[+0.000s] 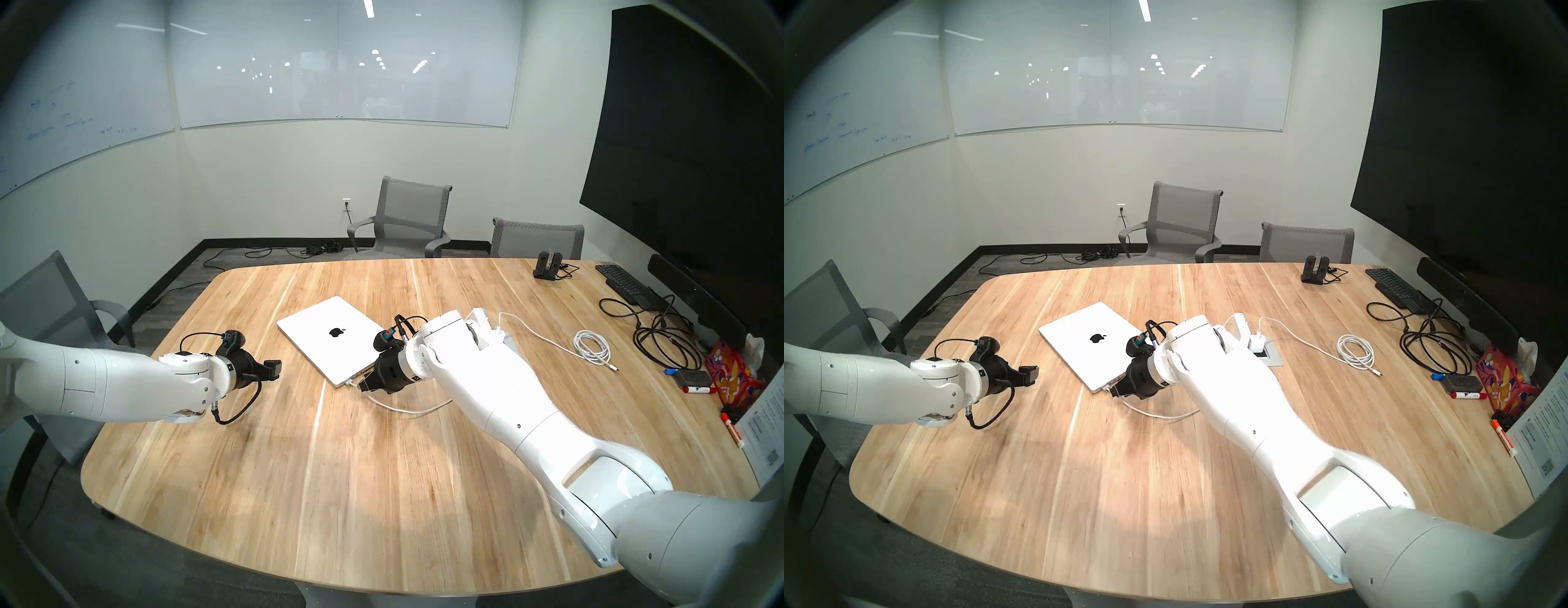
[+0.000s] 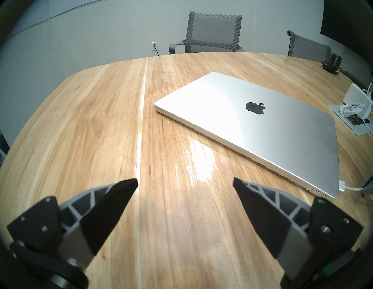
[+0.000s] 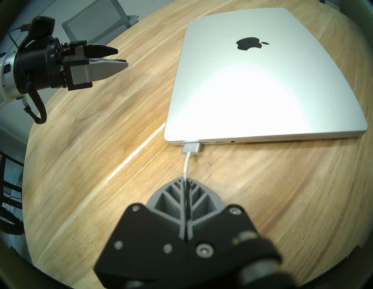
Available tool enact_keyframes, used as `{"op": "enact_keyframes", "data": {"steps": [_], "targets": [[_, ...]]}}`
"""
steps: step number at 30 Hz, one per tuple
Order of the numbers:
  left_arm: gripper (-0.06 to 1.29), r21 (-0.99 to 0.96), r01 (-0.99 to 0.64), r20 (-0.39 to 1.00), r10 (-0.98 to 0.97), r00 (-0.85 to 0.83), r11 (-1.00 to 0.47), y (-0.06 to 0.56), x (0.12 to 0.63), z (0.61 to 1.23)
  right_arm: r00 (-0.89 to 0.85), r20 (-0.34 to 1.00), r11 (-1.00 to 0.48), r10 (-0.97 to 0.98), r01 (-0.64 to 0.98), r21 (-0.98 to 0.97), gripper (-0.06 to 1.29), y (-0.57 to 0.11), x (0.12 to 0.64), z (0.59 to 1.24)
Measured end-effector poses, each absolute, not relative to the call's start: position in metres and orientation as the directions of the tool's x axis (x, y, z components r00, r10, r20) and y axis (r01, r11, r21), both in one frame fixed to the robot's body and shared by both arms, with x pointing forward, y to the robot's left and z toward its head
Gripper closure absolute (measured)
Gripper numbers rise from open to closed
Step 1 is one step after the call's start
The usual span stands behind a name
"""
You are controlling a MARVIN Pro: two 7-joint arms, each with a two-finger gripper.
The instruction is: Plug the charging cable into the port of a MacBook
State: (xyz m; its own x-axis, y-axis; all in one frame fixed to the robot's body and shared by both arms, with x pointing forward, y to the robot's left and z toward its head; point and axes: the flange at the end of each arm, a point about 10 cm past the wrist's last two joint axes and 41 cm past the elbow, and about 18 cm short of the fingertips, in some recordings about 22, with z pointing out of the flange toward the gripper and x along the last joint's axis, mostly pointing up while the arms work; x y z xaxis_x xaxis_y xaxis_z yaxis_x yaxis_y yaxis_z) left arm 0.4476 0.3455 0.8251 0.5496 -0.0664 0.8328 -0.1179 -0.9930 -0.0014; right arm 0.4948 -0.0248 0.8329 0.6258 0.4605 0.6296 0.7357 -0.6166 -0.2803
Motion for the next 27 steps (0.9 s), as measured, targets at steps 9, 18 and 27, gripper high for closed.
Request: {"op": "enact_keyframes", "data": {"steps": [9, 18, 27], "targets": [[-0.03, -0.001, -0.118, 0.833, -0.066, 0.55, -0.993, 0.3455, 0.4476, 0.8251, 0.624, 0.63, -0.615, 0.461, 0.737, -0.28, 1.25, -0.0236, 0.4923, 0.8326], [-0.03, -0.001, -0.118, 0.833, -0.066, 0.55, -0.993, 0.3455, 0.4476, 0.8251, 0.626, 0.629, -0.615, 0.462, 0.737, -0.281, 1.25, -0.0231, 0.4906, 0.831], [-0.03, -0.001, -0.118, 0.833, -0.066, 0.55, -0.993, 0.3455, 0.4476, 0.8251, 0.627, 0.628, -0.617, 0.461, 0.735, -0.281, 1.25, -0.0231, 0.4891, 0.8281]]}}
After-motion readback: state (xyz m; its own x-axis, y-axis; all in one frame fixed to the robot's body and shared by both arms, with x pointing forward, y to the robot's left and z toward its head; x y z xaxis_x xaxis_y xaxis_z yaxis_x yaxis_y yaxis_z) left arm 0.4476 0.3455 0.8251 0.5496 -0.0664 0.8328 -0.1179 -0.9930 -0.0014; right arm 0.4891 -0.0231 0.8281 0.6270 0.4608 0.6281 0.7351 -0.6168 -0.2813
